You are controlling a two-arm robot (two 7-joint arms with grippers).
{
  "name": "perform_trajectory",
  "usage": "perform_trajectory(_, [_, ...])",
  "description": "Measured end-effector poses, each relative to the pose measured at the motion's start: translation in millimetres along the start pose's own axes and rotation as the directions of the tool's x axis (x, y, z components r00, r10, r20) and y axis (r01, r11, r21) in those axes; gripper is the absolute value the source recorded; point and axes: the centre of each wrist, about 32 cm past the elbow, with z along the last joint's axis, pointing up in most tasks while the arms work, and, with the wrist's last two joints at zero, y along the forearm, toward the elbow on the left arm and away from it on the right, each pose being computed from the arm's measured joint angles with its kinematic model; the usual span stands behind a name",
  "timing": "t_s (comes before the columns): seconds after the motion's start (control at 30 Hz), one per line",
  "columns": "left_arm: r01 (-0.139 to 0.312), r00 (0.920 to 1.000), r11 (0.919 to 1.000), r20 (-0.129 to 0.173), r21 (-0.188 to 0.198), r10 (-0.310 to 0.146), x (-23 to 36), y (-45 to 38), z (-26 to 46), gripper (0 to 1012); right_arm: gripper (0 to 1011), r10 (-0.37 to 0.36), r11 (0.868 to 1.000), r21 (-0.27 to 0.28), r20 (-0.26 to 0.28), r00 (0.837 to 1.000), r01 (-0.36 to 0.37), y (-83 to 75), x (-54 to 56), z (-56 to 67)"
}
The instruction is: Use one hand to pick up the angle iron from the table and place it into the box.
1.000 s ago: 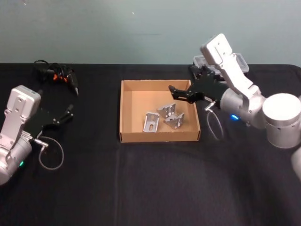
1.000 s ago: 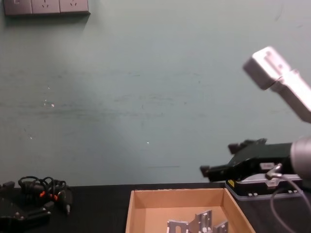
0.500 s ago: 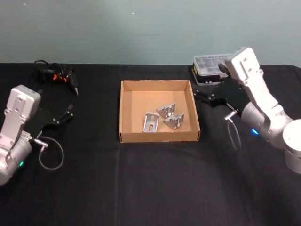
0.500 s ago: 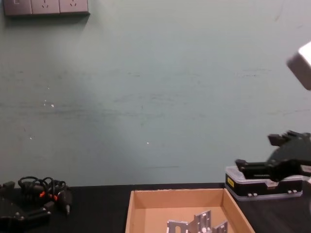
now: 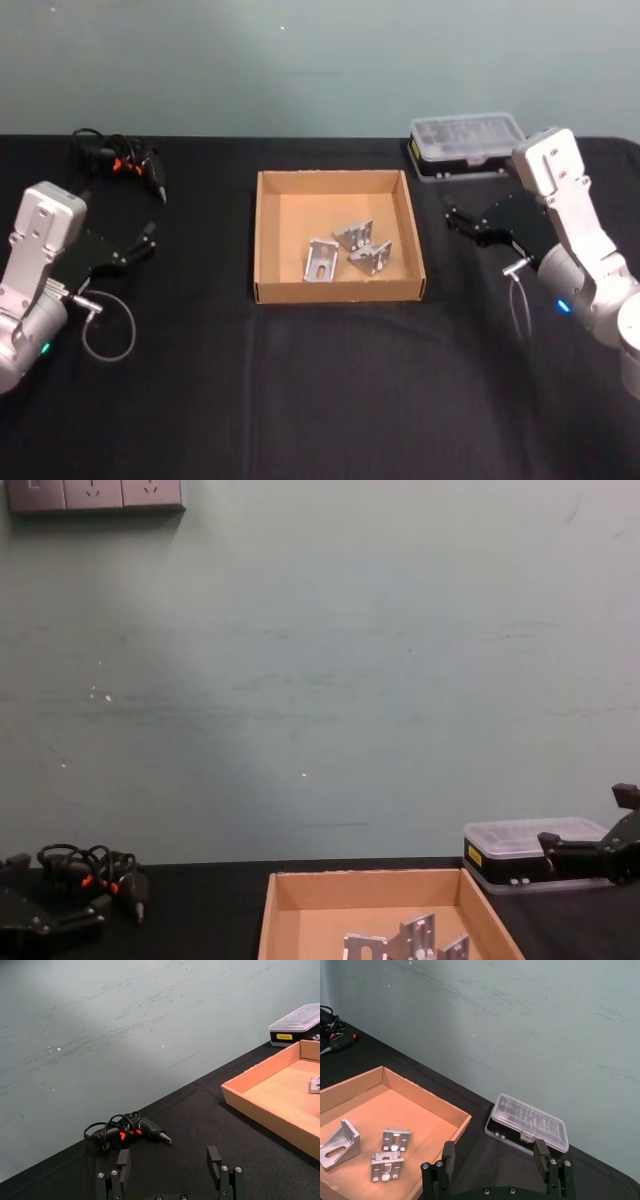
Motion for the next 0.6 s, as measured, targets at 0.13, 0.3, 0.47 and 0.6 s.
perform_trajectory(0.13, [0.000,1.0000,1.0000,0.000,0.000,0.000,0.0,0.0,0.0,1000,1002,0.002,1.000,0.002,0.001,1.000,-0.002,0.7,0.0,0.8])
perform_trajectory(0.3, [0.000,1.0000,1.0000,0.000,0.000,0.000,0.0,0.0,0.0,1000,1002,0.005,1.000,0.002,0.001,1.000,-0.005,1.3,-0.1,1.3])
perform_trajectory(0.47, [0.000,1.0000,1.0000,0.000,0.000,0.000,0.0,0.0,0.0,1000,1002,0.009,1.000,0.003,0.001,1.000,-0.009,1.6,-0.2,1.7])
perform_trajectory(0.6, [0.000,1.0000,1.0000,0.000,0.000,0.000,0.0,0.0,0.0,1000,1002,0.010,1.000,0.003,0.001,1.000,-0.010,1.8,-0.2,1.9])
